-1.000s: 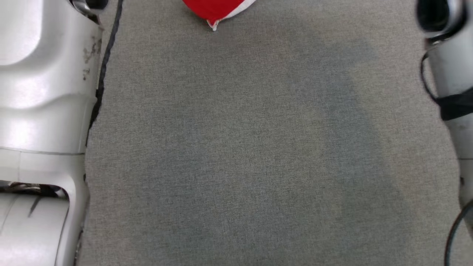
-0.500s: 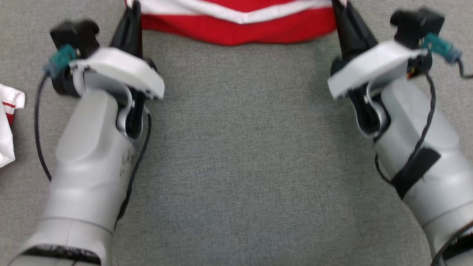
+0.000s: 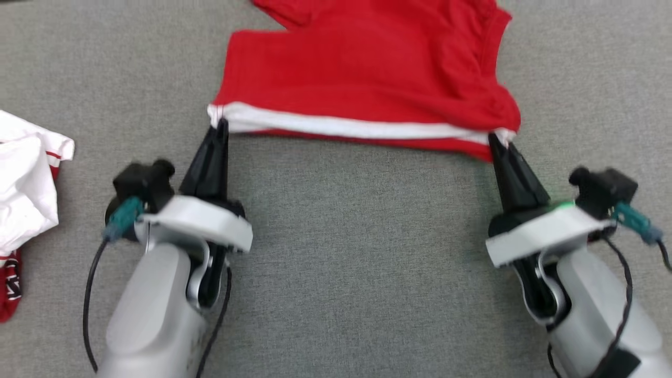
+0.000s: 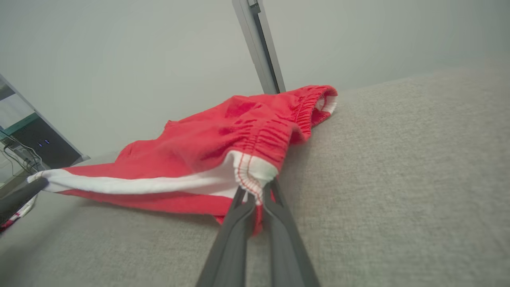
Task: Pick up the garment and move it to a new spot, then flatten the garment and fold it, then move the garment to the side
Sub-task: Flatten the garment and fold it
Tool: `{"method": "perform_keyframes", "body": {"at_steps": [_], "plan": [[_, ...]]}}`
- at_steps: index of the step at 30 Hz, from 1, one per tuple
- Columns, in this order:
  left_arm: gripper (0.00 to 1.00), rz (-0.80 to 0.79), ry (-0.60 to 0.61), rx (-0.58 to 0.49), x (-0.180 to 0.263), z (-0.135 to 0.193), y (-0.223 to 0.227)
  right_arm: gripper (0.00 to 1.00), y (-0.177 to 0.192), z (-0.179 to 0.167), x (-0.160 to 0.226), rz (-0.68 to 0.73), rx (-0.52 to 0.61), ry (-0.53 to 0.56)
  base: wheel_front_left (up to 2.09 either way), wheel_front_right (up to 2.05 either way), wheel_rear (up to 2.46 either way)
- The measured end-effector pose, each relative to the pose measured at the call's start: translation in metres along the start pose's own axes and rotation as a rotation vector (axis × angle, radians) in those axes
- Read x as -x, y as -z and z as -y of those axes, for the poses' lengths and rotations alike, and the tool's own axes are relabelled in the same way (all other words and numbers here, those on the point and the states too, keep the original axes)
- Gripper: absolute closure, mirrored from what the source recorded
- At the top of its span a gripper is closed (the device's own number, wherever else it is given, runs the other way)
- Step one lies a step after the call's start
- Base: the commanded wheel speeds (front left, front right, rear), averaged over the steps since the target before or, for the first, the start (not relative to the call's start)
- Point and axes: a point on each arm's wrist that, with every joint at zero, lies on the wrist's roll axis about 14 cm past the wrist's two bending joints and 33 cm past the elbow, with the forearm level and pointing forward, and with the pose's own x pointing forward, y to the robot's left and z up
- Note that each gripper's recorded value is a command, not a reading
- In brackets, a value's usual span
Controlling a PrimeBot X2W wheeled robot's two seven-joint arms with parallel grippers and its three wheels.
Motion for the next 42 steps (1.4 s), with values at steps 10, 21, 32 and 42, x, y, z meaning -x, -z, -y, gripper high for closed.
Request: {"method": "perform_keyframes", "body": {"at_steps": [10, 21, 32, 42], "plan": [[1.00, 0.052, -0.017, 0.035, 0.087, 0.016, -0.007, 1.00, 0.005, -0.012, 0.082, 0.031, -0.023, 0.045, 0.00, 0.00, 0.00], [1.00, 0.044, -0.074, 0.031, 0.151, 0.022, -0.014, 1.00, 0.033, -0.014, 0.148, -0.044, -0.021, 0.103, 0.00, 0.00, 0.00], [1.00, 0.047, -0.017, 0.023, 0.138, 0.034, -0.026, 1.00, 0.031, -0.019, 0.150, -0.057, -0.063, 0.123, 0.00, 0.00, 0.00], [1.00, 0.100, 0.114, -0.077, 0.039, 0.041, -0.059, 1.00, 0.000, -0.008, 0.086, -0.028, -0.107, 0.114, 0.00, 0.00, 0.00]]}}
